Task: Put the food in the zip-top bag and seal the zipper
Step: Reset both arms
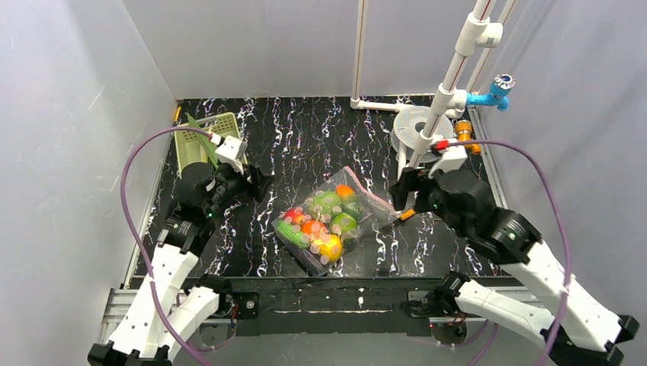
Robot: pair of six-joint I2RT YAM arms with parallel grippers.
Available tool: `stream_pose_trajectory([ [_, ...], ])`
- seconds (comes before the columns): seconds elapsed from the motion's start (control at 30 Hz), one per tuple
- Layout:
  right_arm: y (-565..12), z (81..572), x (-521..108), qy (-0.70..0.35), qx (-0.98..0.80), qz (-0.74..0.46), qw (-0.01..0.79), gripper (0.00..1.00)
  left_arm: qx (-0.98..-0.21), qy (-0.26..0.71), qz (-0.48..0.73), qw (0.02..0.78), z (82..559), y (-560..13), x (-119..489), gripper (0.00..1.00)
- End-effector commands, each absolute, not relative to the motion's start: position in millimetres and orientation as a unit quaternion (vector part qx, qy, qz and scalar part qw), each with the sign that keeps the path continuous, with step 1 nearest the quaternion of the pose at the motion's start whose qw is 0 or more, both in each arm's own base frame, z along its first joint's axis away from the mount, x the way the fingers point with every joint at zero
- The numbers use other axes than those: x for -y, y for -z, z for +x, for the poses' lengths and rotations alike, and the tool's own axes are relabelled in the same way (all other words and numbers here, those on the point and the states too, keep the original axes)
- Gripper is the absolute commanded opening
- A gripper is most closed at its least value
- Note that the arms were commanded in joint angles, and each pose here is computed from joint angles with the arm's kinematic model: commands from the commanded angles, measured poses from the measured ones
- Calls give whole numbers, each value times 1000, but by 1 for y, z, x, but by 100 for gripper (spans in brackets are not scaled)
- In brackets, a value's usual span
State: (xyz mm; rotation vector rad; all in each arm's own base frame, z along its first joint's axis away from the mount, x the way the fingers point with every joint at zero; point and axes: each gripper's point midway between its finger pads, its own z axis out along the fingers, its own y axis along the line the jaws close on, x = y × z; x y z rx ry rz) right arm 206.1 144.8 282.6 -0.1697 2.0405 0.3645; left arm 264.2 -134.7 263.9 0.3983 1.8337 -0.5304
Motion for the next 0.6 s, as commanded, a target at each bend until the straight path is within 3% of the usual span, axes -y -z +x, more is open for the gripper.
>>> stream_pose_trajectory([
  [0.0, -324, 194, -126, -199, -792, -45, 575, 98, -757, 222, 162, 593, 256, -272, 130, 61],
  [0.13, -354, 178, -99, -217, -751, -24, 623, 98, -720, 240, 123, 639, 238, -307, 122, 67],
  [0.43, -400, 146, -49, -239, -687, 13, 686, 98, -595, 260, 104, 754, 181, -436, 101, 97],
  [0.57, -411, 132, -21, -239, -671, 53, 700, 98, -554, 248, 100, 788, 156, -471, 88, 98],
])
